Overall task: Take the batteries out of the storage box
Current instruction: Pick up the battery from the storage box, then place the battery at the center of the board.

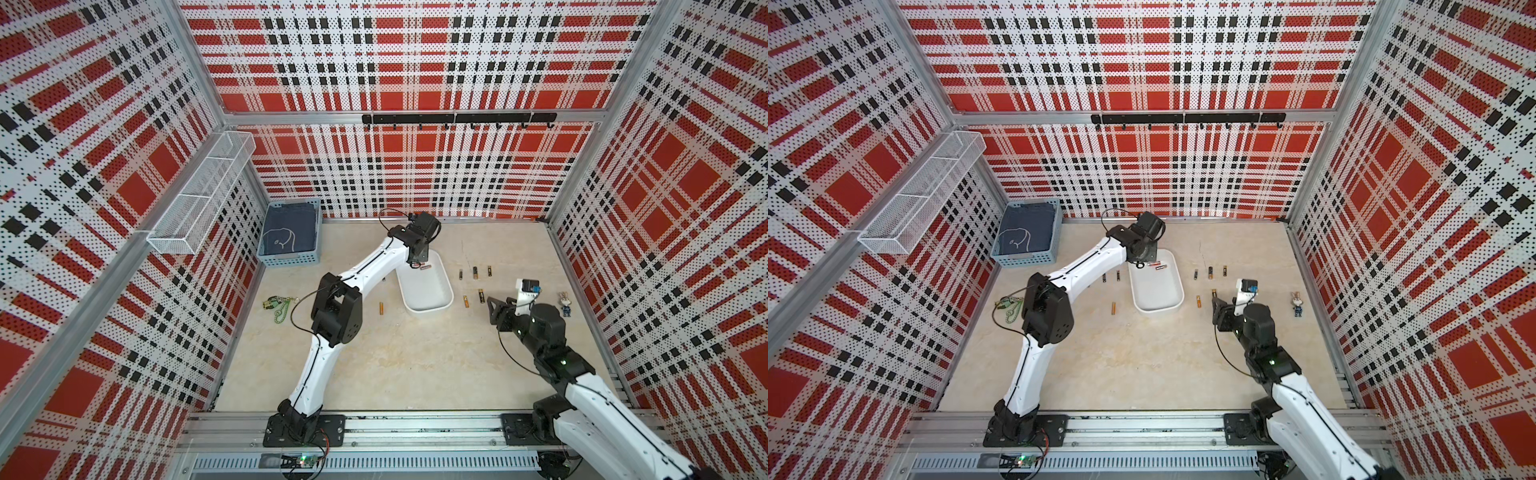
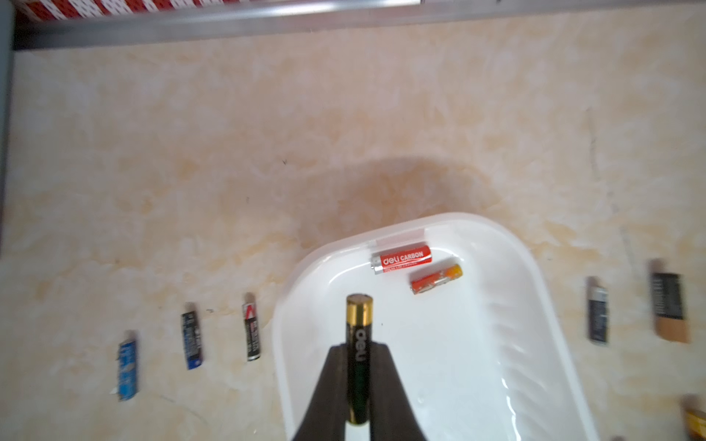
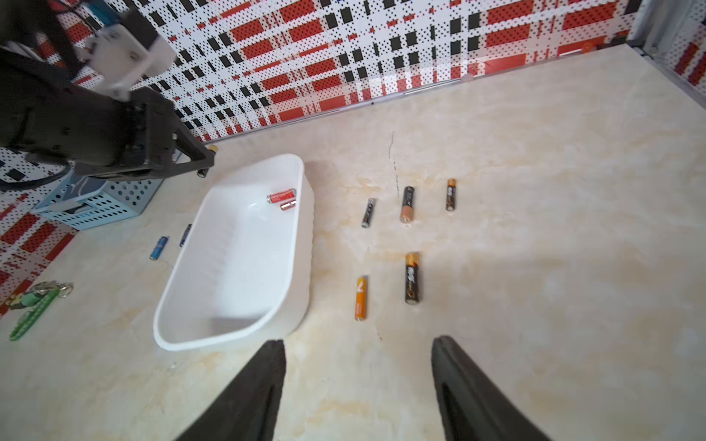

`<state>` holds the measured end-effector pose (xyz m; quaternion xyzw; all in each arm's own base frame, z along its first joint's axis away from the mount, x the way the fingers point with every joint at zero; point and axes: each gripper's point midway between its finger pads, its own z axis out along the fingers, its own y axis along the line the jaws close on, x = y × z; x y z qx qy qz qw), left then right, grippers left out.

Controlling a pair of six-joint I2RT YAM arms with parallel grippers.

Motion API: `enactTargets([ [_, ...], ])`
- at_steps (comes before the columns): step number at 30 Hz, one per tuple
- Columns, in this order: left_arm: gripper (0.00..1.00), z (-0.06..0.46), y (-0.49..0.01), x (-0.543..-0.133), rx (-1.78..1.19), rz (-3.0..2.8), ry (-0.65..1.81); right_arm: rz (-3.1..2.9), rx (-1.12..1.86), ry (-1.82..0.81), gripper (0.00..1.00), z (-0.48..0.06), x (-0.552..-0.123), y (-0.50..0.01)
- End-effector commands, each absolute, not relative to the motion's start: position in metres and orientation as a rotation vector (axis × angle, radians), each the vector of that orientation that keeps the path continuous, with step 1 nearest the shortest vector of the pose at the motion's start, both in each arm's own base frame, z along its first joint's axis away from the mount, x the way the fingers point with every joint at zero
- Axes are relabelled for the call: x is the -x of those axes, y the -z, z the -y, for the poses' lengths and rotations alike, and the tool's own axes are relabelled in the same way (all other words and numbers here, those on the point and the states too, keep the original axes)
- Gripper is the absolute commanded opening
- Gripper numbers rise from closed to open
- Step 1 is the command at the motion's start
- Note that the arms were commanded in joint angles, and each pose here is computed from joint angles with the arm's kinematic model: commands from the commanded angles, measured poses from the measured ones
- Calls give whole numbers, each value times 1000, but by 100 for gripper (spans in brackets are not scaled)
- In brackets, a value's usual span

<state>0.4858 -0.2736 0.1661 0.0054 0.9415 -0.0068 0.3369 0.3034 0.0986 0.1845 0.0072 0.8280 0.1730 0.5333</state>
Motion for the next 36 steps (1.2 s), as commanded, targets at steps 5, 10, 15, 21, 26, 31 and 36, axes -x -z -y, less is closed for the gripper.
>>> enactTargets([
  [5,0,187,-177,-444,199,-2411,29,-2089,304,-488,64,-199,-374,-228],
  [10,0,141,-127,-401,277,-2482,44,-2276,690,-259,57,-260,-410,-195],
  [15,0,130,-86,-380,256,-2559,30,-2330,828,-180,53,-287,-463,-176],
  [21,0,129,-51,-374,241,-2623,19,-2296,1080,-99,52,-295,-492,-144],
  [26,0,130,-28,-370,224,-2679,7,-2299,1177,-127,52,-292,-502,-131],
  [31,0,129,-13,-363,218,-2722,-15,-2270,1340,-20,51,-281,-503,-108],
  [36,0,129,-1,-357,200,-2757,-33,-2197,1416,-6,49,-277,-510,-106],
])
